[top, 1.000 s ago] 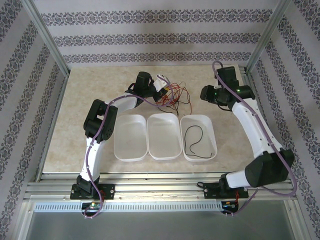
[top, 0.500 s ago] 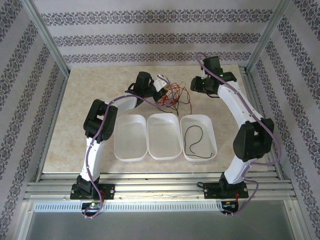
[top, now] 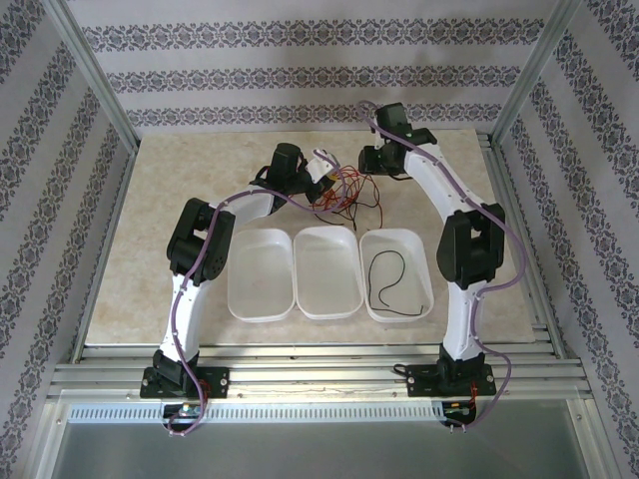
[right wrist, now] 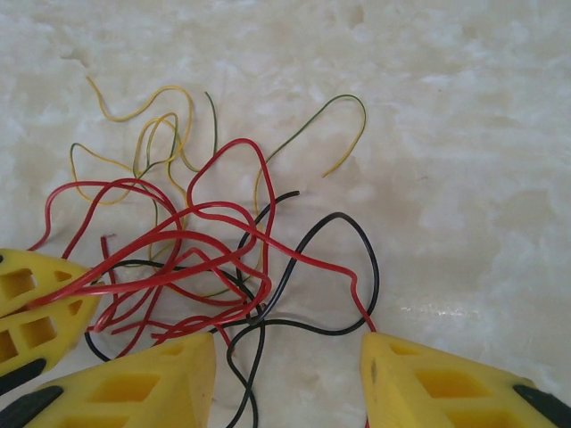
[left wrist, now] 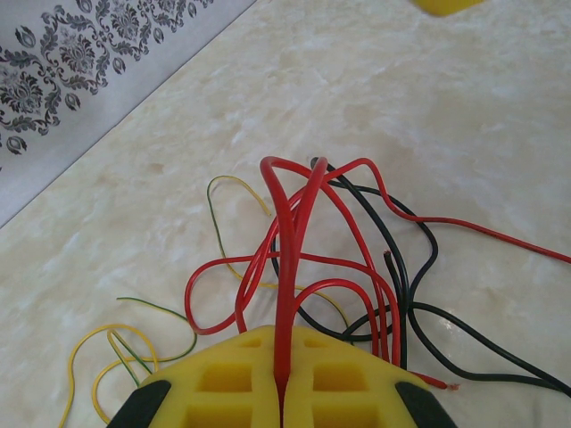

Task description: Untangle the cables

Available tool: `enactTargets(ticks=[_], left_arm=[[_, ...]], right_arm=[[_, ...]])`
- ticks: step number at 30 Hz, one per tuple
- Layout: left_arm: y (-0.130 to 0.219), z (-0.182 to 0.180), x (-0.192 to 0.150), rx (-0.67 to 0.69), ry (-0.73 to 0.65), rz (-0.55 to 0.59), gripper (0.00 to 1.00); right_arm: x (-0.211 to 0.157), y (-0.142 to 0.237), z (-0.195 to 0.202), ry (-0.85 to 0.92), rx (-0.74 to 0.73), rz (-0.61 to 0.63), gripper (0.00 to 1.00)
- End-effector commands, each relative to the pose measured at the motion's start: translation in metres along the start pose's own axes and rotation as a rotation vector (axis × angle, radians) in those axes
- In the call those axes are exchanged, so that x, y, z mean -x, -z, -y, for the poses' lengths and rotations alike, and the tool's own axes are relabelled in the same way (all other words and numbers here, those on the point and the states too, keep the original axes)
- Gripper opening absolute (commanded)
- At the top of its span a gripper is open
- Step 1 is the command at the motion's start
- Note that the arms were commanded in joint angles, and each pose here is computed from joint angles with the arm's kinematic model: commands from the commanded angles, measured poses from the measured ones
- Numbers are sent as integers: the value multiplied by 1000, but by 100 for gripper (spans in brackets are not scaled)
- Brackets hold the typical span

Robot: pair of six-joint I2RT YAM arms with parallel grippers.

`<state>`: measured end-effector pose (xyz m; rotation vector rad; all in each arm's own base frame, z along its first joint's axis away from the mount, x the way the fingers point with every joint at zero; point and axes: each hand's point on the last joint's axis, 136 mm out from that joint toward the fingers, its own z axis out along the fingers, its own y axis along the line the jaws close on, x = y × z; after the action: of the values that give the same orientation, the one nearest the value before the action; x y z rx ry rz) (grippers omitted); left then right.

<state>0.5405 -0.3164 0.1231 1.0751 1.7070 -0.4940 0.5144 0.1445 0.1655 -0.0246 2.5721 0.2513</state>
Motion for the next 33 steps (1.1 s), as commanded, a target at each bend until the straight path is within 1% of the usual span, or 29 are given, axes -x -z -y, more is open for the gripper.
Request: enactTargets(ticks=[1, 9, 12, 15, 20, 29, 33], left_arm=[[-9, 4, -4, -9, -8, -2, 4], [-10, 4, -5, -10, -6, -7, 4], [-10, 4, -5, -8, -5, -10, 3], [-9, 3, -5, 0, -10, -14, 1], [-10, 2, -7, 2, -10, -16, 1], [-11, 3, -5, -3, -6, -10, 1], [-11, 2, -6, -2, -6, -12, 1]], right_arm=[[-2, -4, -1, 36, -11, -33, 47], [-11, -17, 4, 31, -17, -73, 45], [-17, -24, 16, -10, -49, -100, 42], [-25, -33, 28, -69, -47, -133, 38], [-26, -43, 36, -112, -27, -144, 37], [-34, -69, 57, -164, -49, -196, 35], [-37, -79, 60, -162, -42, -215, 35]])
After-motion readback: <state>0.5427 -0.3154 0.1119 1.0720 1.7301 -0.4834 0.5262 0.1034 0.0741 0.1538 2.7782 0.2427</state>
